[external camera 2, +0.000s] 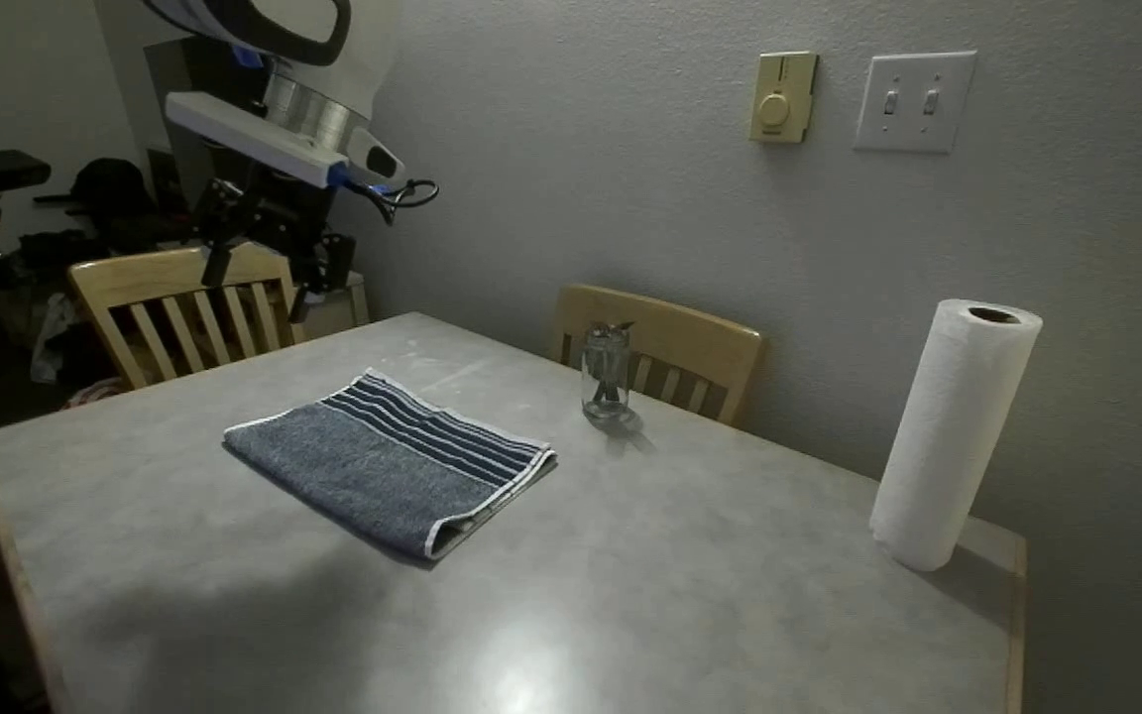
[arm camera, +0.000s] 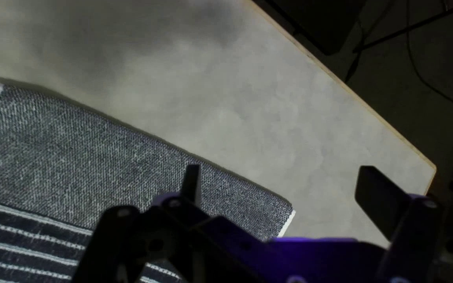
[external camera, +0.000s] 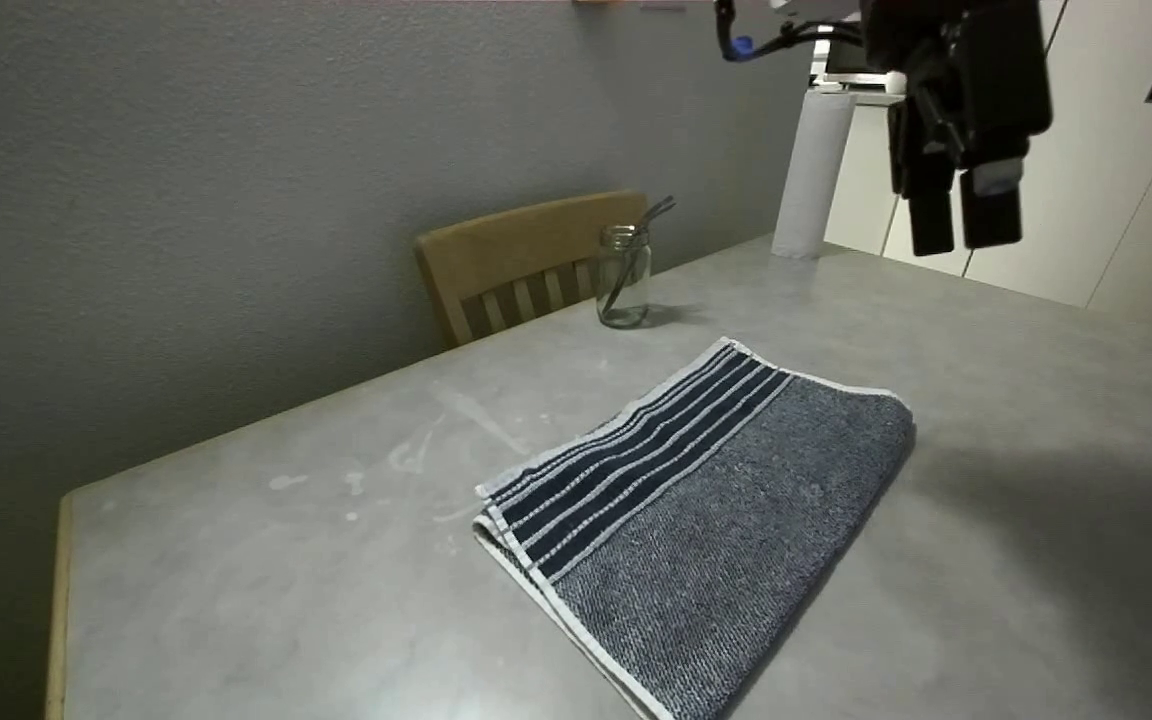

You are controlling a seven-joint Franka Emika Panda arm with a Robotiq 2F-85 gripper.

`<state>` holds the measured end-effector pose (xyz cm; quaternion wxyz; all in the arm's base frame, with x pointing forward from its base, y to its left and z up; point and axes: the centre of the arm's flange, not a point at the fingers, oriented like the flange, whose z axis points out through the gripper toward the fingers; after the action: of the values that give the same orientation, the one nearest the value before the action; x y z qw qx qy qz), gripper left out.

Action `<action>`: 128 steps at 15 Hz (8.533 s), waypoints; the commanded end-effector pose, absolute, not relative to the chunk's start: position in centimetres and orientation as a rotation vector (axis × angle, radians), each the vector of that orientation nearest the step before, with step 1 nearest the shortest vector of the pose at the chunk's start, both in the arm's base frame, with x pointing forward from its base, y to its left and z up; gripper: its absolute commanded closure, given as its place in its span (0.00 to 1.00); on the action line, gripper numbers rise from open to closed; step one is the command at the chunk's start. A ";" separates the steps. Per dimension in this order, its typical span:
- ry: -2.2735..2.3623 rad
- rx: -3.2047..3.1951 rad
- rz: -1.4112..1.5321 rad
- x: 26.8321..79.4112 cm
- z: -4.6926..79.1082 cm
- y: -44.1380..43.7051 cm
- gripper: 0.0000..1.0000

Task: Fold the towel

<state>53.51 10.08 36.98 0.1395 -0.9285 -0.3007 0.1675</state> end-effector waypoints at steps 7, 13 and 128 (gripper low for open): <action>-0.899 -2.713 0.514 55.4 34.3 15.3 0.00; -0.568 -2.875 0.435 57.0 33.6 18.0 0.00; -0.668 -2.809 0.224 60.2 23.9 27.2 0.99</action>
<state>62.42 30.84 22.99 0.0936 -0.9688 -0.2170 0.0748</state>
